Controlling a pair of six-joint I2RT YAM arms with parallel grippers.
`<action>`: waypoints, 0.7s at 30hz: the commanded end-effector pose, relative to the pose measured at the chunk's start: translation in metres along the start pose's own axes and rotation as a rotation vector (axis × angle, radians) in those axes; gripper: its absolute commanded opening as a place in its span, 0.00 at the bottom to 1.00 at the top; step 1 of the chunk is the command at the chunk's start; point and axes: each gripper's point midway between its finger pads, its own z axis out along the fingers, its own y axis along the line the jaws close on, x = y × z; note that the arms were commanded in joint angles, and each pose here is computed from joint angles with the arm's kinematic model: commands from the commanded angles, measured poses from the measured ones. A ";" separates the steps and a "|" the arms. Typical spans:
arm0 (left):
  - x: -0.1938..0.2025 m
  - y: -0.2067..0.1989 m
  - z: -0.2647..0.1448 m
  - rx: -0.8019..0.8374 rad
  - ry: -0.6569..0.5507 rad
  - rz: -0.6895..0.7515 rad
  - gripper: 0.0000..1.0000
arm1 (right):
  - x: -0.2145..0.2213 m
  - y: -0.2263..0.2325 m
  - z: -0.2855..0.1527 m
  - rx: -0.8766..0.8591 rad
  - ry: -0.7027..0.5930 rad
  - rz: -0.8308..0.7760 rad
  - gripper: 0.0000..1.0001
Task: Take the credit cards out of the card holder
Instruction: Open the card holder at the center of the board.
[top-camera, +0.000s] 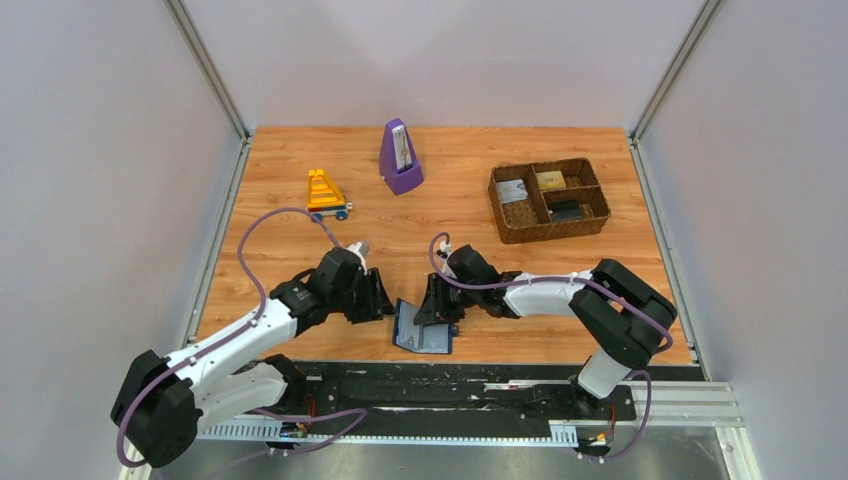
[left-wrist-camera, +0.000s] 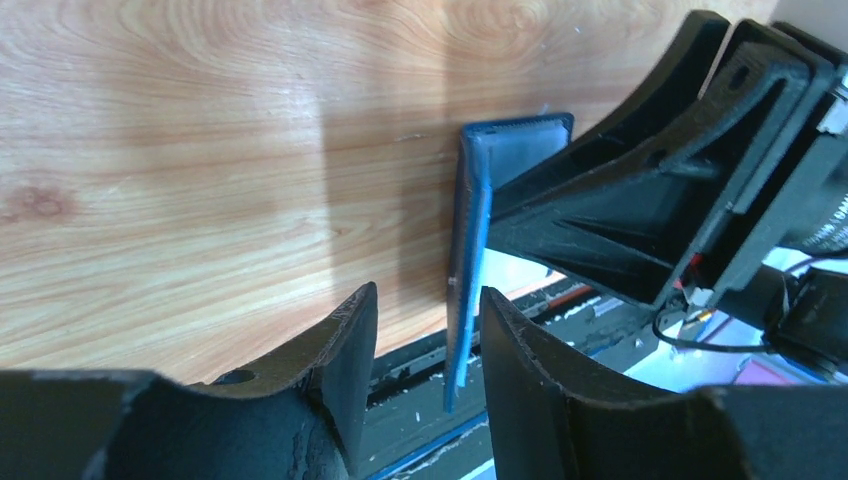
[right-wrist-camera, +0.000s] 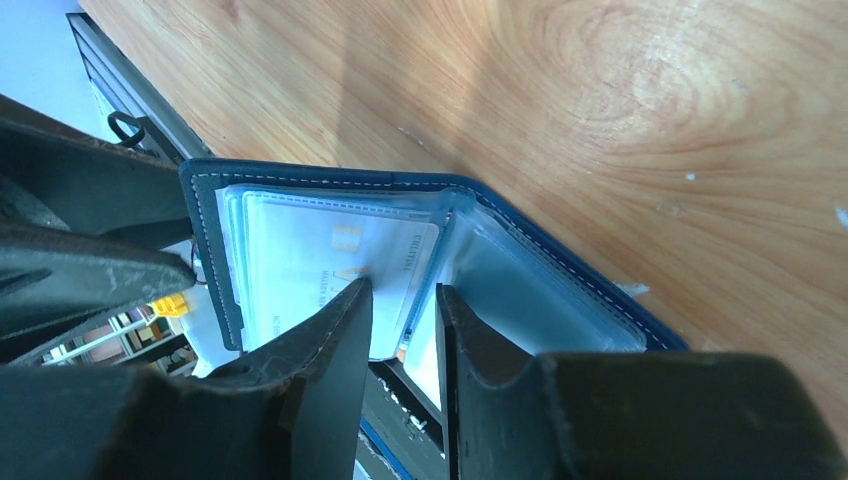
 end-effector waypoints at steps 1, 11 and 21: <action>-0.011 -0.038 -0.015 0.158 -0.020 0.065 0.51 | -0.005 0.001 -0.001 0.016 -0.025 -0.023 0.31; -0.010 -0.073 -0.020 0.358 -0.009 0.070 0.42 | -0.007 0.003 0.003 0.058 -0.026 -0.041 0.31; 0.016 -0.007 0.027 0.105 0.086 0.062 0.25 | -0.007 0.007 -0.002 0.040 -0.034 -0.065 0.31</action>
